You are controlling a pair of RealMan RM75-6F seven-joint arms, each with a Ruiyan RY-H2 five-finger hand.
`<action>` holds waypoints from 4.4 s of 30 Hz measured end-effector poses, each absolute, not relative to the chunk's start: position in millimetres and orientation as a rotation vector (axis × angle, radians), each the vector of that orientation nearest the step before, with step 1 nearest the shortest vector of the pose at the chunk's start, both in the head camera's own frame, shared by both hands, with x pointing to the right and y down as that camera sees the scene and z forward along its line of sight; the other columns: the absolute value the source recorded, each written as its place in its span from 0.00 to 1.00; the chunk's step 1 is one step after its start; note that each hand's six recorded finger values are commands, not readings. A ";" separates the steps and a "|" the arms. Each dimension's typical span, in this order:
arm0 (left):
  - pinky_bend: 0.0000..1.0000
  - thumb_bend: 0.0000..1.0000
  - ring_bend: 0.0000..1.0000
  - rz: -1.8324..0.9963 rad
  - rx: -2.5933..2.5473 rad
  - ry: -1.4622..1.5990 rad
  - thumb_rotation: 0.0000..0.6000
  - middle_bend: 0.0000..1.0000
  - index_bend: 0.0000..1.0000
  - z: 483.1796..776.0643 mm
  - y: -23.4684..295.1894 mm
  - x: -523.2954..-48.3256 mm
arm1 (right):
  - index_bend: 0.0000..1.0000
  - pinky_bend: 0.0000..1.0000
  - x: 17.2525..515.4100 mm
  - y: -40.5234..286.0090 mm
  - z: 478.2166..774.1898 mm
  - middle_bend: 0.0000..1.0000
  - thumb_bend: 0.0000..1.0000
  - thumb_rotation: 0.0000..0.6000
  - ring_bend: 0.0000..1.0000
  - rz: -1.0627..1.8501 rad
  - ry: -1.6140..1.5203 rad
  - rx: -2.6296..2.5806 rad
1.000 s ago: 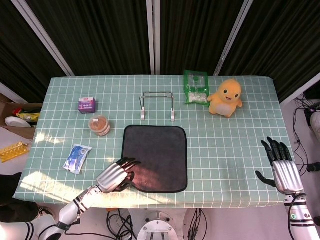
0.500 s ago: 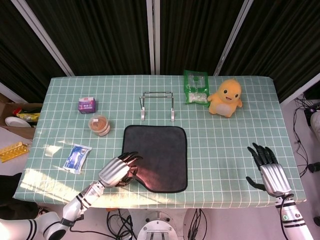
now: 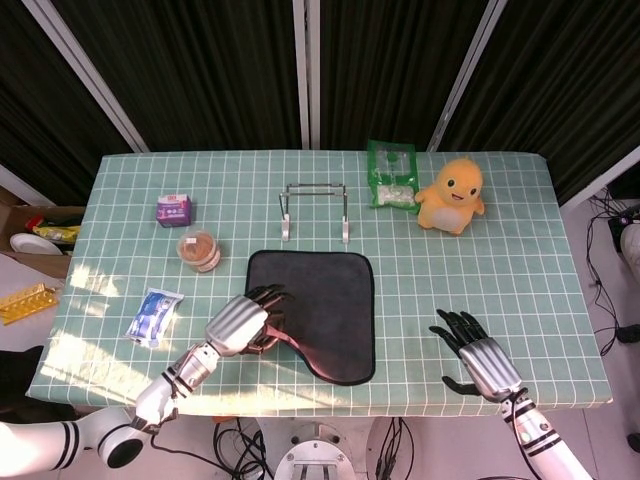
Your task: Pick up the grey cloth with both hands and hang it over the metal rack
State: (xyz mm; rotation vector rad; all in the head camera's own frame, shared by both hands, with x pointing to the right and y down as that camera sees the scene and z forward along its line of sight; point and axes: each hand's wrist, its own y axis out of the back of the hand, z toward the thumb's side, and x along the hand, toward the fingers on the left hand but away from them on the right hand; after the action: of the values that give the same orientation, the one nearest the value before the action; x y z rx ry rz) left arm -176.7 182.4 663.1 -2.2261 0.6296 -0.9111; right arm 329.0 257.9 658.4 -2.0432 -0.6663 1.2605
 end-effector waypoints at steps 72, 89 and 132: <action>0.21 0.52 0.12 -0.974 -2.217 0.896 1.00 0.22 0.80 633.7 93.9 -202.4 | 0.97 0.00 179.1 157.4 685.9 0.13 0.48 1.00 0.00 0.801 -1.007 -2.115; 0.21 0.51 0.12 -1.012 -2.222 1.023 1.00 0.22 0.81 626.2 3.9 -191.9 | 0.99 0.00 152.7 32.1 650.9 0.14 0.48 1.00 0.00 0.830 -1.110 -2.001; 0.21 0.52 0.14 -1.292 -2.191 1.354 1.00 0.26 0.84 662.1 -156.2 -204.0 | 1.00 0.00 138.9 -137.9 680.0 0.18 0.49 1.00 0.00 1.149 -1.347 -1.846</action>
State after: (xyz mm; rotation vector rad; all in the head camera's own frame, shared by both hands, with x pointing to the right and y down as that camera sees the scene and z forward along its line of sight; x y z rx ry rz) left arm -204.0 -156.2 662.1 -2.1907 1.3536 -1.2920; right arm 138.9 -137.9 680.0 -1.8462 -1.3470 1.1489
